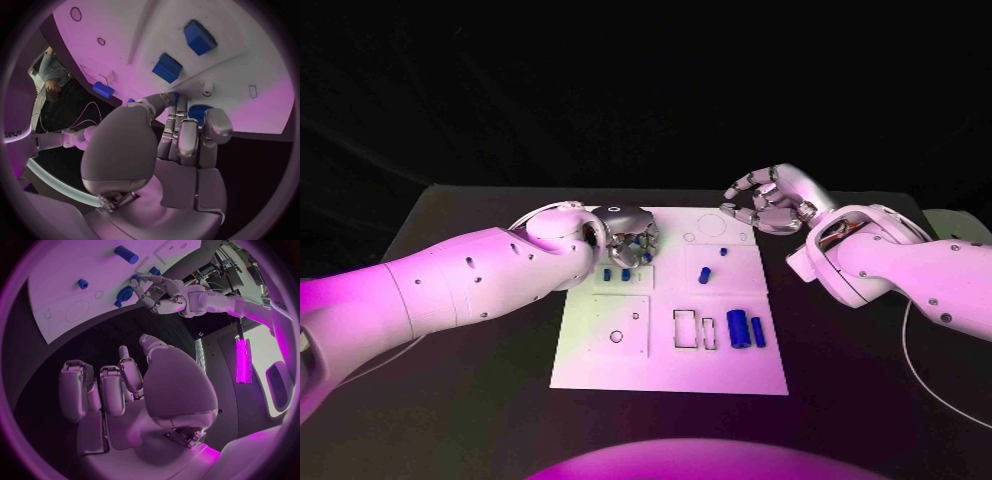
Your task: Assemble the parts on the task board
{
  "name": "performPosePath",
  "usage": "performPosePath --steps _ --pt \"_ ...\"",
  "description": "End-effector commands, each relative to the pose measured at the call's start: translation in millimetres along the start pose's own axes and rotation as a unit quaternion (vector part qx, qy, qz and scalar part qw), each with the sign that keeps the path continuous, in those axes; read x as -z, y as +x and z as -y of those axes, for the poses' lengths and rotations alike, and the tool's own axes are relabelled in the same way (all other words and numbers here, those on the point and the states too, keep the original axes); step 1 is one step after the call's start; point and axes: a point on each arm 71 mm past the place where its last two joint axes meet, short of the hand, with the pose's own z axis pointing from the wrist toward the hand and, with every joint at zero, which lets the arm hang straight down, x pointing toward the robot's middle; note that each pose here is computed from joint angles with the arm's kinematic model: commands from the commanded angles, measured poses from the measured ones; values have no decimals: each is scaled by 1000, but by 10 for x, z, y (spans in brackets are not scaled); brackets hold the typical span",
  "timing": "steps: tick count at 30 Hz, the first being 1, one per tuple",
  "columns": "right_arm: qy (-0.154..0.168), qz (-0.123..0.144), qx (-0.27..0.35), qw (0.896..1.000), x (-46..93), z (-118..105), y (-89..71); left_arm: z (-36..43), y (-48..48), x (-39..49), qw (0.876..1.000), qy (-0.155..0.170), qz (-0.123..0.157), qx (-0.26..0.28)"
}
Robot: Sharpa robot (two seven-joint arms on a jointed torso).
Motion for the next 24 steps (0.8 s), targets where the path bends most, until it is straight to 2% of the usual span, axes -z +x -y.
performPosePath --steps 1,4,6,7,13,18,24 --pt "-6 0 2 1000 5 -6 0 22 -55 40 1000 3 15 18" --pt "-5 1 2 1000 8 0 -5 -3 -99 113 999 -2 17 32" --pt "-4 2 2 1000 12 7 -10 -46 -139 197 999 -10 17 48" --pt "-4 2 2 1000 12 7 -10 -50 -141 203 999 -11 17 49" --pt "-3 2 3 1000 18 16 -19 -180 -182 372 997 -30 17 71" --pt "-2 3 3 1000 21 22 -24 -281 -178 456 996 -45 10 76" --pt "-2 3 3 1000 20 22 -23 -360 -172 494 996 -55 7 76"
